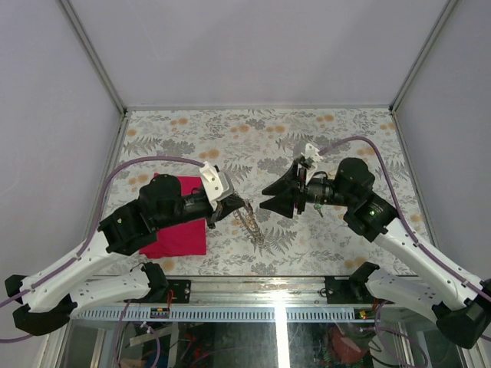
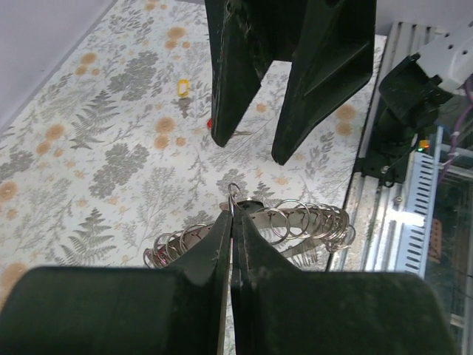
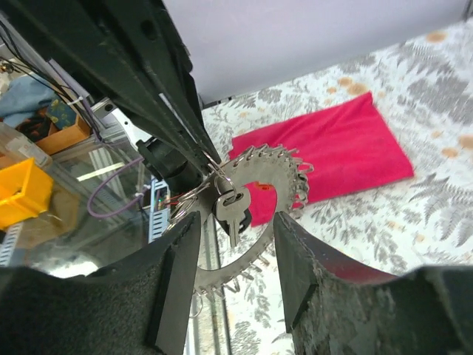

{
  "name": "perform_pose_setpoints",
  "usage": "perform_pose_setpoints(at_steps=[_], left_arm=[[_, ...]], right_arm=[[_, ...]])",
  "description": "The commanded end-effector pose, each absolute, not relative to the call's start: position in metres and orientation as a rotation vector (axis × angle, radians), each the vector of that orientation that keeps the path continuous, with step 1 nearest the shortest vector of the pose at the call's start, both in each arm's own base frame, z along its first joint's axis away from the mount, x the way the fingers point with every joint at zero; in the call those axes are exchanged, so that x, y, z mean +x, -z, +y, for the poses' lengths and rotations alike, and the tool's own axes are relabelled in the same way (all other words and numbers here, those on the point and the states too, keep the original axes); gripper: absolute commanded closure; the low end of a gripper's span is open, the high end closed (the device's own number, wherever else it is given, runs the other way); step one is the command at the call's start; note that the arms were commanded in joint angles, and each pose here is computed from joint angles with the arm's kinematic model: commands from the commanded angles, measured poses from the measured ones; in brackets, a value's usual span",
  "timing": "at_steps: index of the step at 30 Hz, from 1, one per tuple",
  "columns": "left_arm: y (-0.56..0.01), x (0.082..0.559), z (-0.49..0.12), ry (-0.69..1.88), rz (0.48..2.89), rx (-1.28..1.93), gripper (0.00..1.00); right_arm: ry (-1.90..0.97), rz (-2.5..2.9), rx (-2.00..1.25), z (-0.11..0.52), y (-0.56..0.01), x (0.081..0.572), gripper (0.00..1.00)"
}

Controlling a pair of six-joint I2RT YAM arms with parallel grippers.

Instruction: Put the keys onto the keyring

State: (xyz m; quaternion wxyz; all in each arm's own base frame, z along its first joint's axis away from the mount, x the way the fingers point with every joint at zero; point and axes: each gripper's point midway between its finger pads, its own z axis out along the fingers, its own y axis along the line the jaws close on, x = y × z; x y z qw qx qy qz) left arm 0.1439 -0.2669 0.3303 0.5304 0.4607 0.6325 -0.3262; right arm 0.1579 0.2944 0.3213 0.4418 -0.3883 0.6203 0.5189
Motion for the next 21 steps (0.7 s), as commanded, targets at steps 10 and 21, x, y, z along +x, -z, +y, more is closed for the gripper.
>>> perform_pose_setpoints(at_steps=[10,21], left_arm=[[-0.383,0.103,-0.287,1.146,1.269,1.009,1.0],[-0.389,0.099,-0.292,1.187,1.247,1.014,1.0]], right_arm=[[-1.273,1.01,-1.123,0.287,-0.367,0.123,0.48],[-1.375,1.009,-1.216,0.29,-0.363,0.108,0.57]])
